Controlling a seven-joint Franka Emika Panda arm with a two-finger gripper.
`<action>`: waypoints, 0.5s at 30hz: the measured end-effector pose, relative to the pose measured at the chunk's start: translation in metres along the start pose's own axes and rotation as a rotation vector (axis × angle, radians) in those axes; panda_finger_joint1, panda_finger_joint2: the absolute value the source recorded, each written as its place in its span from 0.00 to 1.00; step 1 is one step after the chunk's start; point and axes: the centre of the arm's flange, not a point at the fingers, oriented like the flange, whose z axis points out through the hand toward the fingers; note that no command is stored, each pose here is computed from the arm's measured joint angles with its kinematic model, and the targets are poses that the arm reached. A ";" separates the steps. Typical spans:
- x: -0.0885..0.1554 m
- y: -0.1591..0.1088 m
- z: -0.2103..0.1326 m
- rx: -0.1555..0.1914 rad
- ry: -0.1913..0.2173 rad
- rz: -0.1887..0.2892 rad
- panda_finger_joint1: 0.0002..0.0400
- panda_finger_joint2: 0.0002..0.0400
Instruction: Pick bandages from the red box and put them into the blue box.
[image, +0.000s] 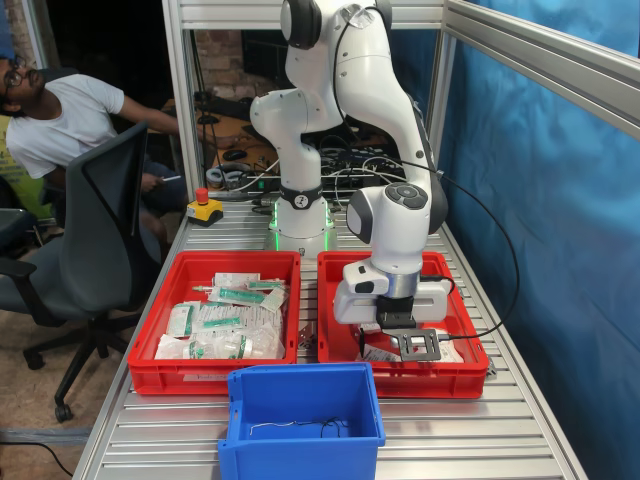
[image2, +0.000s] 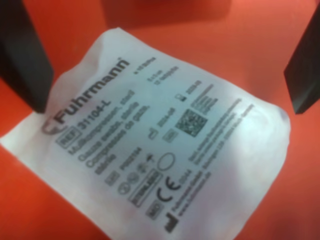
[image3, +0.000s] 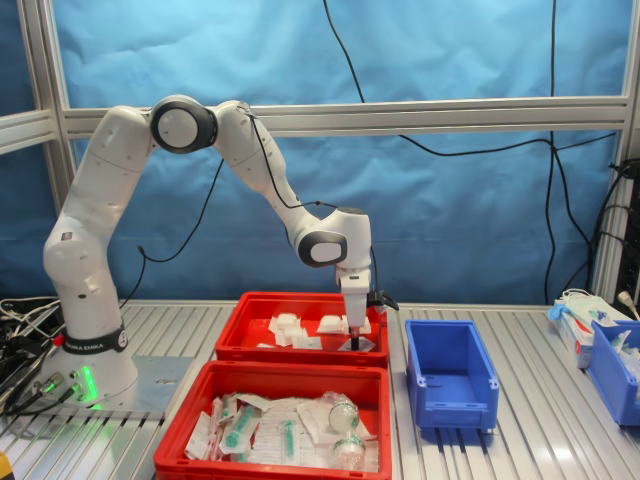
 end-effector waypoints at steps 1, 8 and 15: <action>-0.001 0.000 0.000 0.000 -0.001 -0.001 1.00 1.00; -0.003 -0.001 0.001 0.000 -0.003 -0.005 1.00 1.00; -0.003 0.000 0.007 -0.010 -0.007 -0.004 1.00 1.00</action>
